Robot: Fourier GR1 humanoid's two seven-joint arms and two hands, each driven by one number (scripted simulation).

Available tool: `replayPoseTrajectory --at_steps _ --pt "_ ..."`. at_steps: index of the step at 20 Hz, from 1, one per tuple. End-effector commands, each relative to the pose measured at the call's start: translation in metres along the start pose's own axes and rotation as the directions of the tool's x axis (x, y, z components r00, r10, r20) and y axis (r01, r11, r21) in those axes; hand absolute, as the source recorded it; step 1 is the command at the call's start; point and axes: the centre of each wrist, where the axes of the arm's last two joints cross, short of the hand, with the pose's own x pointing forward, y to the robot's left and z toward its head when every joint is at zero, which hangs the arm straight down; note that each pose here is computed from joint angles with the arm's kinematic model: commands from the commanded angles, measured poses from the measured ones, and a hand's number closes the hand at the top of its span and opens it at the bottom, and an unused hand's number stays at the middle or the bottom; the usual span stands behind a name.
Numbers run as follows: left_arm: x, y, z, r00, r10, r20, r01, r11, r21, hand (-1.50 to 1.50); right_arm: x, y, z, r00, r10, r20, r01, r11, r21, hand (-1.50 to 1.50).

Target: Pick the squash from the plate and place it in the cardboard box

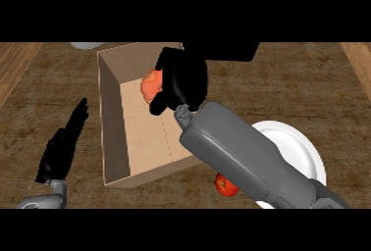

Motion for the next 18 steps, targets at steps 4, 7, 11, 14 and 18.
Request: replayPoseTrajectory --at_steps 4,7,11,14,18 --pt "0.006 0.0 -0.007 1.0 0.0 0.023 0.0 1.0 -0.025 0.0 -0.014 0.028 -0.027 0.98 -0.066 -0.189 0.072 0.997 0.023 -1.5" --pt "0.004 -0.009 -0.007 1.0 -0.002 0.028 0.003 1.0 -0.01 0.0 -0.034 0.045 -0.033 0.98 -0.069 -0.185 0.073 0.997 0.014 -1.5" --pt "0.005 0.006 0.006 0.999 -0.006 0.033 0.008 0.999 -0.038 0.0 -0.03 0.038 -0.043 0.973 -0.167 -0.161 0.164 0.986 -0.029 -1.5" --pt "0.005 -0.013 -0.002 0.999 0.003 0.04 -0.002 1.0 -0.022 0.0 -0.038 0.042 -0.043 0.95 -0.282 -0.135 0.264 0.955 -0.136 -1.5" --pt "0.002 -0.01 -0.002 1.0 -0.001 0.016 0.001 1.0 -0.01 0.0 -0.033 0.032 -0.047 0.894 -0.44 -0.084 0.398 0.867 -0.301 -1.5"
